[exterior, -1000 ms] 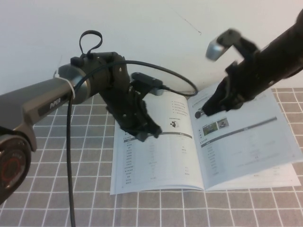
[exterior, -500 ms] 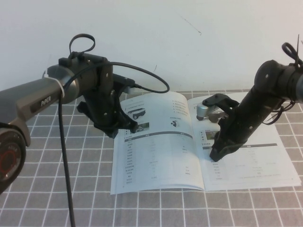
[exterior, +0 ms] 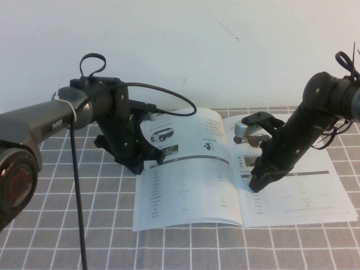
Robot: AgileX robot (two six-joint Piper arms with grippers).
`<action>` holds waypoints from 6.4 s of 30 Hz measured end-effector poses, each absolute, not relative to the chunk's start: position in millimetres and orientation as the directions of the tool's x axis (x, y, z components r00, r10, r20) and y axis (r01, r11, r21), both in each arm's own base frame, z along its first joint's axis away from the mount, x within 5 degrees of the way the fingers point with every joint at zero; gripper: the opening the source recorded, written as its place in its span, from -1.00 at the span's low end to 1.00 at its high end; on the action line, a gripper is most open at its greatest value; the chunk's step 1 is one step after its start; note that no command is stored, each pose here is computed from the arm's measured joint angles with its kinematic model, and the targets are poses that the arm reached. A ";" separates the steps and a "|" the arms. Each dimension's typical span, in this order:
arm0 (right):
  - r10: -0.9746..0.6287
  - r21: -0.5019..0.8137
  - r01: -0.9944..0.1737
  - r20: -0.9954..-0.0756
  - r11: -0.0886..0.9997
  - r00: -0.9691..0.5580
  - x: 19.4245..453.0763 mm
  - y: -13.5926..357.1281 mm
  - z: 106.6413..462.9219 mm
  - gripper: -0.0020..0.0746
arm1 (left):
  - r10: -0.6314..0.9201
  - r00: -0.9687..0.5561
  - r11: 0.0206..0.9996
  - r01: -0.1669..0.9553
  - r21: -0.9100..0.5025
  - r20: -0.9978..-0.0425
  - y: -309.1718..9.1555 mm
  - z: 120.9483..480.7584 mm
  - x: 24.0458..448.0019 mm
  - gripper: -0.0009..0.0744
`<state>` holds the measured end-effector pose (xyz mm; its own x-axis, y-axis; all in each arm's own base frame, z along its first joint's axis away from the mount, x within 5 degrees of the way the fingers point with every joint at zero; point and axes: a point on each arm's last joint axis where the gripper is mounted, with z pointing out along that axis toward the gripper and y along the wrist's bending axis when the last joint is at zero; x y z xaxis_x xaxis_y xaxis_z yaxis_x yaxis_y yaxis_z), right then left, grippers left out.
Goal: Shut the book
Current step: 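Close the open booklet and leave it lying on the table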
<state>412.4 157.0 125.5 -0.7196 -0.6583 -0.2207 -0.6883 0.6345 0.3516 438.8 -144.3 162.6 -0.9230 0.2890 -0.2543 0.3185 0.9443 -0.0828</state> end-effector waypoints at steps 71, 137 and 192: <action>-0.668 0.274 -0.713 -0.249 0.646 -0.701 422.0 154.0 151.3 -0.95 | 0.188 -0.903 0.582 0.420 -0.697 -0.387 -198.0 177.0 434.0 -0.99; -0.692 -0.111 -0.761 -0.515 0.640 -0.506 383.5 130.1 384.1 -0.95 | 0.210 -0.573 0.065 0.816 -0.574 -0.792 -279.6 344.5 398.9 0.32; -0.690 -0.090 -0.696 -0.275 0.712 -0.670 407.3 123.2 252.5 -0.95 | 0.389 -0.315 0.807 0.570 0.155 -0.866 -89.7 438.5 199.8 -0.98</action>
<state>407.3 123.2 252.5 -0.6700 -0.6897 -0.2745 -0.6963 0.7121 -0.0897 199.8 -89.7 438.5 -0.3146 0.3887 -0.8660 0.5696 0.8071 0.1554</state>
